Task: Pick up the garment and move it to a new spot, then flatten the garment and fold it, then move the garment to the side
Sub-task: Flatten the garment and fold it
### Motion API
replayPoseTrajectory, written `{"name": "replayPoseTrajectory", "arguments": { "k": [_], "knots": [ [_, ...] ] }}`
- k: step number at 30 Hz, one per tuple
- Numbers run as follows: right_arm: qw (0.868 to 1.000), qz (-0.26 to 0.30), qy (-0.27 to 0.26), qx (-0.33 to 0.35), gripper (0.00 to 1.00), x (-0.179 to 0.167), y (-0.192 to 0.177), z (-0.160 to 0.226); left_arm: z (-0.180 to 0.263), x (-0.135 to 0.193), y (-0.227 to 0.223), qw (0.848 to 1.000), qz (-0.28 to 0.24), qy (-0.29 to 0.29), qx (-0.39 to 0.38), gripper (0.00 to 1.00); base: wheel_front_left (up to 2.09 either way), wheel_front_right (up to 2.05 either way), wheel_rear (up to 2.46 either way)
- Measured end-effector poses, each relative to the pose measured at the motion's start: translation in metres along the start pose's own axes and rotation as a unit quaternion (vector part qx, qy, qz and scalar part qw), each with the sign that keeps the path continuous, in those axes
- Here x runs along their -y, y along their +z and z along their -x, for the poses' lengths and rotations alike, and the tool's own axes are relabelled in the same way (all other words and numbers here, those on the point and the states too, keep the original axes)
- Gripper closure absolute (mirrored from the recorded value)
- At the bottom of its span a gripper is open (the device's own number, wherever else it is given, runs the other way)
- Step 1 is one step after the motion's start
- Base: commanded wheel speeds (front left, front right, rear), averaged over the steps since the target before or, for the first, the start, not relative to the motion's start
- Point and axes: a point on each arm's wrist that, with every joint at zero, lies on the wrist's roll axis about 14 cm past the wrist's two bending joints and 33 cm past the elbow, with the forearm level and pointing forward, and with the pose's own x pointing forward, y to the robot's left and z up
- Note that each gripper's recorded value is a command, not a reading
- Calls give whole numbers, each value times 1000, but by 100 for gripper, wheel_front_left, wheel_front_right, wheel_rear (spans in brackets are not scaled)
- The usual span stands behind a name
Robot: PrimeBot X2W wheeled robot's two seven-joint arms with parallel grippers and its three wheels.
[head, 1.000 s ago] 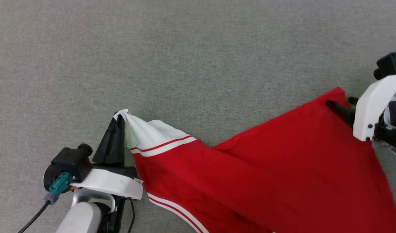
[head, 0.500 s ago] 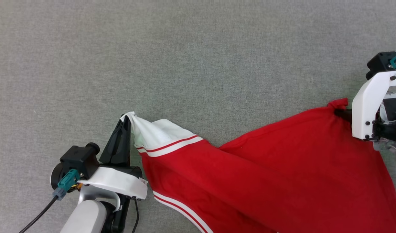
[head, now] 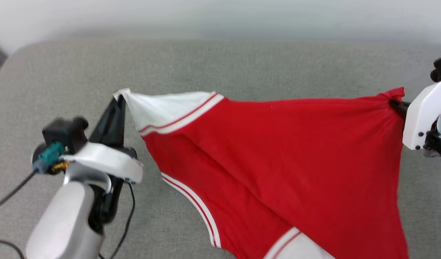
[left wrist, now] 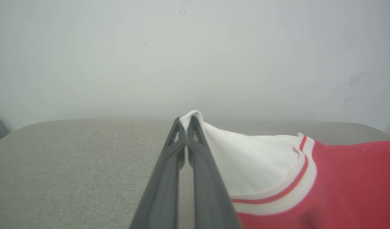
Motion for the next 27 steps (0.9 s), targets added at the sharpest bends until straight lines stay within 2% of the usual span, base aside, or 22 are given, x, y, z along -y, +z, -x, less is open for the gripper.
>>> {"name": "replayPoseTrajectory", "arguments": {
  "k": [6,14,20,27],
  "knots": [
    [997,7,-24,68,100,6,37,35,-27,1,63,999,-21,-9,49,100,0,0,0],
    [986,7,-47,161,100,17,99,66,-72,14,122,994,-54,-30,87,100,0,0,0],
    [970,21,-51,238,100,19,162,67,-117,18,173,987,-88,-35,133,100,0,0,0],
    [945,35,-54,321,100,26,227,60,-166,23,226,968,-133,-40,208,100,0,0,0]
  ]
}}
